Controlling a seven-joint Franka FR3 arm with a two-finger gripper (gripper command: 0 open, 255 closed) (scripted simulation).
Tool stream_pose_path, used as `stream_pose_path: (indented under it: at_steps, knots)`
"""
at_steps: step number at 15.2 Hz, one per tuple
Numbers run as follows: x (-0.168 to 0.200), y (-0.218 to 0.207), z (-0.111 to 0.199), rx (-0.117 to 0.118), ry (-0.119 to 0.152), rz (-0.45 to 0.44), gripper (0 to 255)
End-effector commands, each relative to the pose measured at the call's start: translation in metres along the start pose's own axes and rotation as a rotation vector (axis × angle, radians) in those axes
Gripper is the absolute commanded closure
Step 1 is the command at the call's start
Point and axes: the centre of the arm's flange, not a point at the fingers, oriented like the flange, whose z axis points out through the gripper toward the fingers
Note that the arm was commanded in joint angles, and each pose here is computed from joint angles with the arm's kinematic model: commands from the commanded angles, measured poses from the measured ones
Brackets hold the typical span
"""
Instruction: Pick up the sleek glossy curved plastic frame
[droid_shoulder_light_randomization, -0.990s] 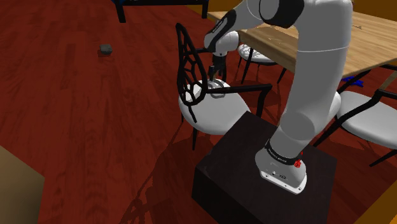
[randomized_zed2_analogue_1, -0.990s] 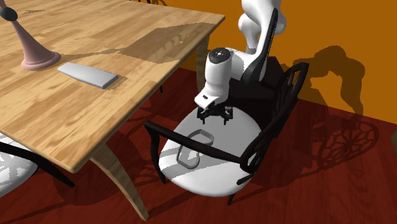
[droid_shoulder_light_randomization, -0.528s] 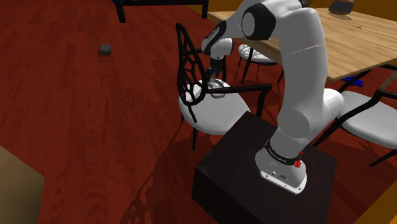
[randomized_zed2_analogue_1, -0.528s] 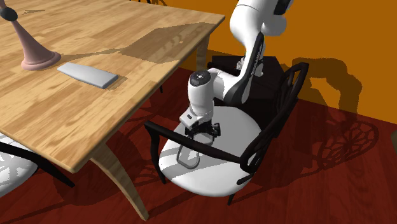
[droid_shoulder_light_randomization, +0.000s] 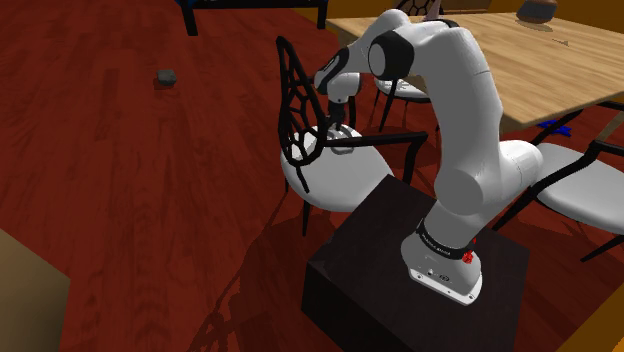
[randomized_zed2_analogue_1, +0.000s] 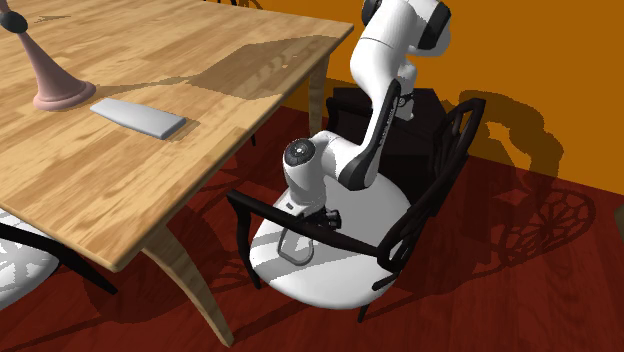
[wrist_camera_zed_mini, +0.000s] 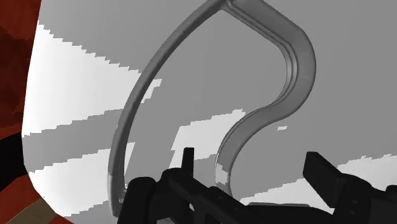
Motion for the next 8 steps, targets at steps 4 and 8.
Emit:
stream_pose_path:
  at_steps: [4, 8]
  knots:
    - [0.0086, 0.0090, 0.0199, -0.051, 0.059, -0.001, 0]
    - [0.0096, 0.0091, 0.0210, -0.051, 0.059, -0.001, 255]
